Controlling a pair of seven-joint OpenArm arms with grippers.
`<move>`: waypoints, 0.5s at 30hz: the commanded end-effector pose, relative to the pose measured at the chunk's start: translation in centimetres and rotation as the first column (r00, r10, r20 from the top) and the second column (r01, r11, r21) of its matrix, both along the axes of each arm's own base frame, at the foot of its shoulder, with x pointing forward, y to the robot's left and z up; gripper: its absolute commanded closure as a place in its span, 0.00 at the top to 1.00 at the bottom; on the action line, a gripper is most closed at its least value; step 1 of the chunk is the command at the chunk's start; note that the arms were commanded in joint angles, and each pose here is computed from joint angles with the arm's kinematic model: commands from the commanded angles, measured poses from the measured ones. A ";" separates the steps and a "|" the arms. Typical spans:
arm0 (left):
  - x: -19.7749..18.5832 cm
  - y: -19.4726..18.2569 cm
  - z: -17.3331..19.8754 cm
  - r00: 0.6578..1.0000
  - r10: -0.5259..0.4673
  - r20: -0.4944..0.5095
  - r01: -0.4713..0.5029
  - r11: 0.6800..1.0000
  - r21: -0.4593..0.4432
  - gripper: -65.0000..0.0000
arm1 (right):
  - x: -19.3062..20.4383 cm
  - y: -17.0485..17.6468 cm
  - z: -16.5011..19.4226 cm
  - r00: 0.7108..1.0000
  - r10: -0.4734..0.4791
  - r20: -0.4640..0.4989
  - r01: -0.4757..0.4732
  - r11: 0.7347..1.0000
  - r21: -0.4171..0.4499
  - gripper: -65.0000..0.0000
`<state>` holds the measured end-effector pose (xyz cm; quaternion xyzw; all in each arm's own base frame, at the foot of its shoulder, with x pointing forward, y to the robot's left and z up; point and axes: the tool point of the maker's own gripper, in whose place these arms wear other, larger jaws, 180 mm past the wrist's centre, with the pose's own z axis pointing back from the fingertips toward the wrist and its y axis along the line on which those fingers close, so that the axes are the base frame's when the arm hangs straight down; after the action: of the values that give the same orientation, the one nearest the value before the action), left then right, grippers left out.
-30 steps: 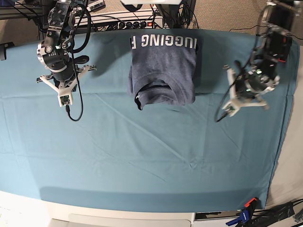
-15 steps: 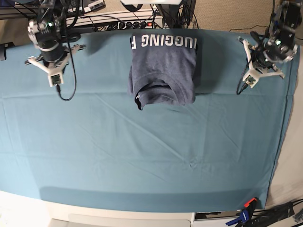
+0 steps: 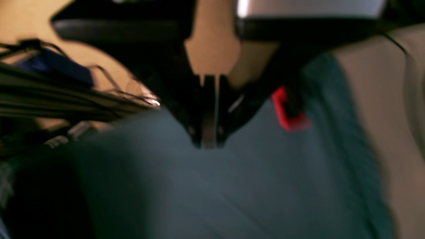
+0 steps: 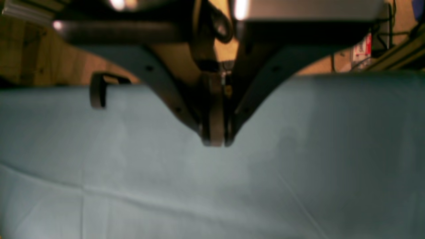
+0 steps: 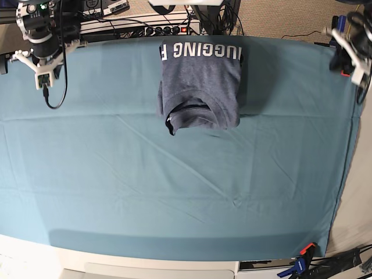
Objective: Fold the T-shirt properly
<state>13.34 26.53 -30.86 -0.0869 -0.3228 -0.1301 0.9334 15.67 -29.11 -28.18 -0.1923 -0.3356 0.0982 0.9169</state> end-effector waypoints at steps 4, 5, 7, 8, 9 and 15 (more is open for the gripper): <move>-3.3 -0.4 -0.3 0.997 0.024 -0.072 -0.028 0.999 -0.045 0.00 | -2.2 -0.1 -0.6 0.998 0.012 -0.068 -0.013 1.000 -0.016 0.00; -4.2 -0.6 -0.6 0.995 0.015 -0.096 -0.019 0.999 -0.049 0.00 | -2.8 -0.1 -0.8 0.996 0.011 -0.090 -0.013 1.000 -0.015 0.00; -5.7 -1.1 -1.0 0.990 0.014 -0.140 -0.024 0.997 -0.073 0.00 | -4.1 -0.1 -1.4 0.991 0.008 -0.135 -0.010 1.000 -0.015 0.00; -6.5 -1.4 -1.2 0.987 0.013 -0.160 -0.027 0.996 -0.086 0.00 | -4.7 -0.1 -1.6 0.988 0.006 -0.157 -0.009 1.000 -0.015 0.00; -7.1 -1.6 -1.3 0.985 0.010 -0.175 -0.027 0.995 -0.094 0.00 | -5.3 -0.2 -1.8 0.984 0.005 -0.178 -0.008 1.000 -0.016 0.00; -10.5 -2.0 -1.9 0.963 0.024 -0.268 -0.054 0.993 -0.107 0.00 | -8.8 -0.2 -2.9 0.954 -0.002 -0.298 -0.001 1.000 -0.010 0.00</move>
<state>2.98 24.59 -33.23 -0.1467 -0.2014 -0.0770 0.9654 6.69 -29.24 -31.62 -0.1763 -0.1881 0.1213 0.9585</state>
